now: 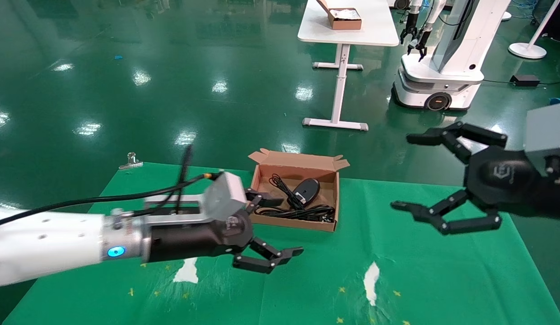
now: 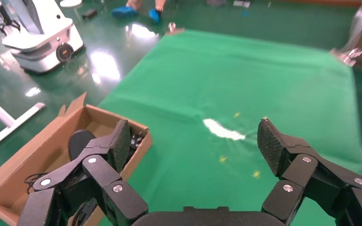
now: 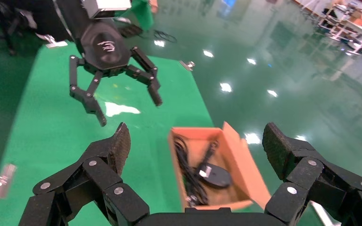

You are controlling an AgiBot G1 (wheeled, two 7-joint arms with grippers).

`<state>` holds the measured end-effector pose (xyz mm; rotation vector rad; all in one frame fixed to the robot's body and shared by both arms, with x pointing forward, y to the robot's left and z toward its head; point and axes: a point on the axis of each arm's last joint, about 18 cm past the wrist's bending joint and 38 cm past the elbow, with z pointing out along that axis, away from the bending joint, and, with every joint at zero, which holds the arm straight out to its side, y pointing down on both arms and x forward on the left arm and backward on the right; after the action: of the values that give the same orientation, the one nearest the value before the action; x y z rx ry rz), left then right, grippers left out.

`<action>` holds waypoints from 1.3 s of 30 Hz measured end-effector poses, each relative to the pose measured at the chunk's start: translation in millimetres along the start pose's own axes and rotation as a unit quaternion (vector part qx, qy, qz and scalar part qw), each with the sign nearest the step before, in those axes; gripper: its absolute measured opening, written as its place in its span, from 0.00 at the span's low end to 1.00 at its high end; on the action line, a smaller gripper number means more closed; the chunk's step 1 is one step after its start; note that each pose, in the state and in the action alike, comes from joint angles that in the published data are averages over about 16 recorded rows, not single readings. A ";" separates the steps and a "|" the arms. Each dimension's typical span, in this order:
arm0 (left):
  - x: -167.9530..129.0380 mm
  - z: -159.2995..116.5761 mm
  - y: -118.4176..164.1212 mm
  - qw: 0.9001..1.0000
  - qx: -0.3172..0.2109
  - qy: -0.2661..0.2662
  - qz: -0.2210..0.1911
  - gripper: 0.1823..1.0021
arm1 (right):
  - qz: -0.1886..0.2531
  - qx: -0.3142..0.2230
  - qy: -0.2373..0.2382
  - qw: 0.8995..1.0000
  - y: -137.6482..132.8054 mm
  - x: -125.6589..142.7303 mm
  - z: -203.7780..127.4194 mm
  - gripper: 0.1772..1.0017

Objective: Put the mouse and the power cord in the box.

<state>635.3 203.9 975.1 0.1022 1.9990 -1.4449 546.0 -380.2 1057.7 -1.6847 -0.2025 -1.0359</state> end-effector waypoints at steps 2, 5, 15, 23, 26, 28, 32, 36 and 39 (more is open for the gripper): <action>4.6 -10.7 -1.2 1.000 0.013 0.004 -0.009 0.92 | 0.008 0.007 -0.007 1.000 -0.7 -6.7 3.1 1.00; 11.8 -27.3 -3.5 0.999 0.033 0.009 -0.020 0.96 | 0.020 0.018 -0.018 0.999 -2.1 -17.0 7.6 1.00; 38.4 -83.7 -16.1 0.995 0.089 0.031 -0.041 1.00 | 0.064 0.055 -0.060 0.995 -9.0 -54.1 19.9 1.00; 63.7 -127.9 -30.9 0.990 0.121 0.054 -0.041 1.00 | 0.104 0.083 -0.097 0.986 -17.2 -86.3 26.9 1.00; 72.5 -141.6 -36.5 0.989 0.129 0.063 -0.038 1.00 | 0.118 0.092 -0.111 0.983 -20.6 -97.9 28.6 1.00; 77.6 -149.1 -39.8 0.988 0.133 0.068 -0.035 1.00 | 0.126 0.098 -0.119 0.980 -22.8 -105.1 29.5 1.00; 85.2 -159.6 -44.8 0.987 0.139 0.076 -0.031 1.00 | 0.139 0.106 -0.132 0.976 -26.5 -116.0 30.6 1.00; 88.7 -164.4 -47.2 0.986 0.141 0.079 -0.029 1.00 | 0.146 0.111 -0.139 0.973 -28.6 -121.9 30.9 1.00; 89.1 -165.1 -47.6 0.986 0.142 0.080 -0.029 1.00 | 0.147 0.113 -0.141 0.973 -29.2 -123.3 31.0 1.00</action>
<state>469.5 302.0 993.6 0.2933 1.9212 -1.8026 470.4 -298.7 989.4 -1.5896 -0.2356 -0.5310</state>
